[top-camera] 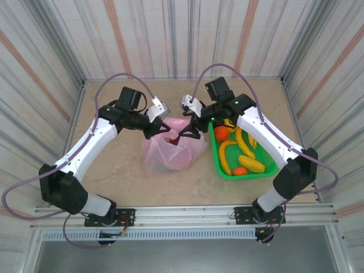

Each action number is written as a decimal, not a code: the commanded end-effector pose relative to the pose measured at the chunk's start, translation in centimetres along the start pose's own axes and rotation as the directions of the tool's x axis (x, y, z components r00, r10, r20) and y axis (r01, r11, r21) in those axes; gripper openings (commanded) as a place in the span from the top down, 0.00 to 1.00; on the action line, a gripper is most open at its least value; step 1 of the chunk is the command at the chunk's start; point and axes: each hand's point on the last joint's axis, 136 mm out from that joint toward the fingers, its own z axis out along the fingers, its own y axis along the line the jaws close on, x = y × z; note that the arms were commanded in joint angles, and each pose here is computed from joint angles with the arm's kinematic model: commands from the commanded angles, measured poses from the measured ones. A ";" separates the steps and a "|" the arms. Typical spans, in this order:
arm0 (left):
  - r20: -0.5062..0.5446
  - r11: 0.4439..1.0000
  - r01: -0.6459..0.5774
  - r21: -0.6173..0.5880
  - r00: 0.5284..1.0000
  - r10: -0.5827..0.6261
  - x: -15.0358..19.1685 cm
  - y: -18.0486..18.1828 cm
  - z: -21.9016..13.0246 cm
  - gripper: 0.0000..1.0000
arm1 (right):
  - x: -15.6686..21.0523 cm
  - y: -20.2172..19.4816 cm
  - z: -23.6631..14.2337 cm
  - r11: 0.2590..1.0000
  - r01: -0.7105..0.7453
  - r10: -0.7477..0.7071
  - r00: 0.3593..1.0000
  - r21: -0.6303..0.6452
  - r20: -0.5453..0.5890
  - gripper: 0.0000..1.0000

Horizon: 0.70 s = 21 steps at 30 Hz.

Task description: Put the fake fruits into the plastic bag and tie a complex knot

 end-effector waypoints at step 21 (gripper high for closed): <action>-0.013 0.996 -0.068 -0.062 0.998 0.067 -0.3 0.2 -0.7 1.00 | -1.8 0.0 2.7 0.999 -0.036 0.038 0.998 -0.034 0.058 0.72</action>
